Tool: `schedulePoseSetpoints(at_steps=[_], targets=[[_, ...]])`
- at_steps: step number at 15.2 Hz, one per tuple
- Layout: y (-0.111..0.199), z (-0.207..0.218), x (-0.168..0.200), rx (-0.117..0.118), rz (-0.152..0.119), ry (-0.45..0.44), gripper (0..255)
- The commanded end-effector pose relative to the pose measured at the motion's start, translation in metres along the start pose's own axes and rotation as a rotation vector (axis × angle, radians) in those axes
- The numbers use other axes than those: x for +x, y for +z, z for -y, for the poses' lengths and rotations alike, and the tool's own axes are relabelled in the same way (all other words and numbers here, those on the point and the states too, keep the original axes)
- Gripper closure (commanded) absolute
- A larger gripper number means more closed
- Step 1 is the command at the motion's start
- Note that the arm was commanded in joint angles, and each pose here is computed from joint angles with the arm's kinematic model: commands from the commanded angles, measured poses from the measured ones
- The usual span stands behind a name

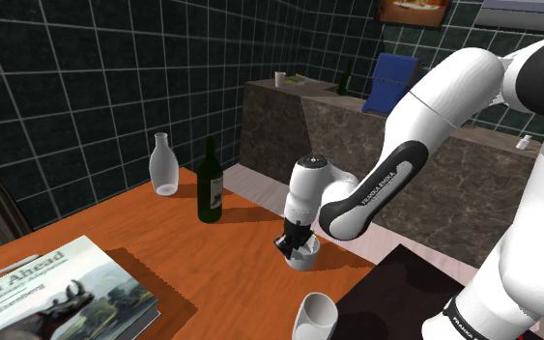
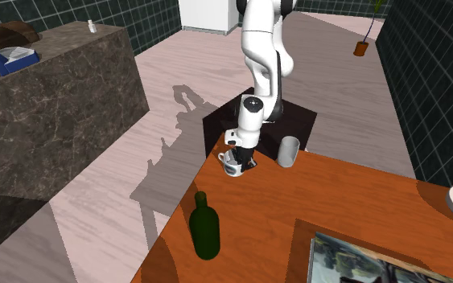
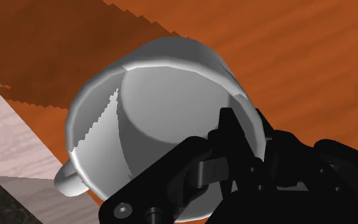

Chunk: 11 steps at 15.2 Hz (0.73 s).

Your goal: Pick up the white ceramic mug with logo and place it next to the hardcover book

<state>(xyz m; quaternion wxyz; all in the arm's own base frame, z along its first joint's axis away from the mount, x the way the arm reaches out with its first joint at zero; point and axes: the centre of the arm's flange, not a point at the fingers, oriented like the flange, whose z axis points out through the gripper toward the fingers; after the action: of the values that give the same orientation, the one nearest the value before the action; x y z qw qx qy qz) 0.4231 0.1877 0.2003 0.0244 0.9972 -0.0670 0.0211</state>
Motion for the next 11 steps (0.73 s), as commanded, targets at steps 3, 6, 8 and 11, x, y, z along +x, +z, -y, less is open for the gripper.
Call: schedulePoseSetpoints(at_steps=[3, 6, 8, 11], targets=[[-0.019, -0.001, 0.001, 0.000, 0.000, 0.000, 255], [-0.034, -0.002, 0.002, 0.000, 0.000, 0.000, 255], [-0.045, -0.002, 0.002, 0.000, 0.000, 0.000, 255], [-0.061, -0.003, 0.003, 0.000, 0.000, 0.000, 255]])
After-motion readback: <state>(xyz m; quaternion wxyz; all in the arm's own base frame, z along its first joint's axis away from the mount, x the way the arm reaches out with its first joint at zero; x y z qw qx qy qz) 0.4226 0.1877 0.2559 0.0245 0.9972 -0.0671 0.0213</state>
